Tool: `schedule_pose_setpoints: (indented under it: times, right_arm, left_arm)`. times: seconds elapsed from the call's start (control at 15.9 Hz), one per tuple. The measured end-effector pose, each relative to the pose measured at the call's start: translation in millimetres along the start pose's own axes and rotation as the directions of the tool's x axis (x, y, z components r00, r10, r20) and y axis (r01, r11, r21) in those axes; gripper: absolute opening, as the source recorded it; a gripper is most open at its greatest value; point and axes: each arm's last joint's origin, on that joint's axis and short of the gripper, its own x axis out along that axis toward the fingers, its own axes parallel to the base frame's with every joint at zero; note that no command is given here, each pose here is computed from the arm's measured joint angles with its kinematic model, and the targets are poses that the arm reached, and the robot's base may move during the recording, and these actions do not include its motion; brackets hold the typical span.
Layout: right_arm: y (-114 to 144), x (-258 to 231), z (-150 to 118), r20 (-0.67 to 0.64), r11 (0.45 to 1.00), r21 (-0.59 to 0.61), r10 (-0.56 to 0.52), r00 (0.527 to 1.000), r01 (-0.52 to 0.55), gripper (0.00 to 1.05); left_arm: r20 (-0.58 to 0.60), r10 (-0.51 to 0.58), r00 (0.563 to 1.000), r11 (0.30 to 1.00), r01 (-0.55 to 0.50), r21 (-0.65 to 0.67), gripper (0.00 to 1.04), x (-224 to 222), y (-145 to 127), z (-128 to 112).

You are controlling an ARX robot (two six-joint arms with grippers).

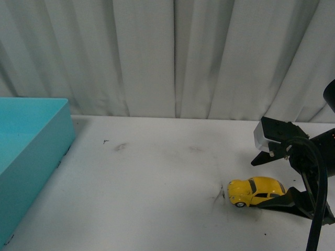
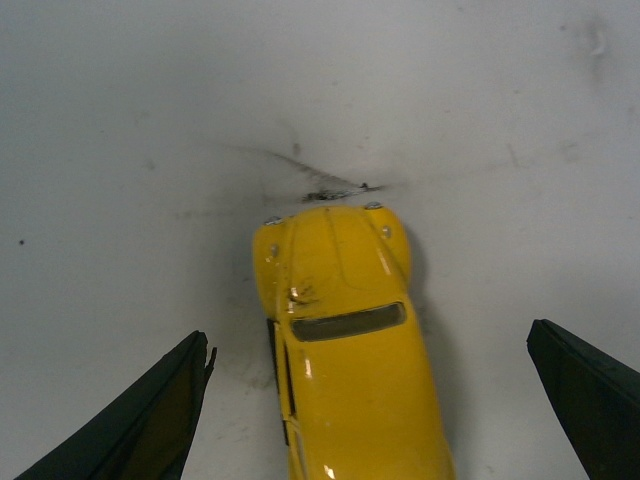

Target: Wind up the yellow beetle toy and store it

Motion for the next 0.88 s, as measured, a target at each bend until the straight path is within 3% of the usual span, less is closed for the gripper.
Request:
schedule_pose_setpoints:
  times: [0.13,0.32,0.5,0.88]
  right_arm:
    - [-1,2,0,0.002,1.0,-0.005,0.019,1.0,-0.019,0.98]
    - [3,10,1,-0.016,0.987,-0.104,0.121,0.993,-0.122,0.98]
    - [4,15,-5,-0.037,0.977,-0.17,0.126,0.991,-0.13,0.98]
    - [-1,14,-6,-0.037,0.973,-0.197,0.116,0.993,-0.121,0.42]
  left_arm:
    - [0.0,0.0,1.0,1.0,0.0,0.0,0.98,0,0,0]
    - [0.0,0.0,1.0,1.0,0.0,0.0,0.98,0,0,0]
    - [0.0,0.0,1.0,1.0,0.0,0.0,0.98,0,0,0]
    - [0.0,0.0,1.0,1.0,0.0,0.0,0.98,0,0,0]
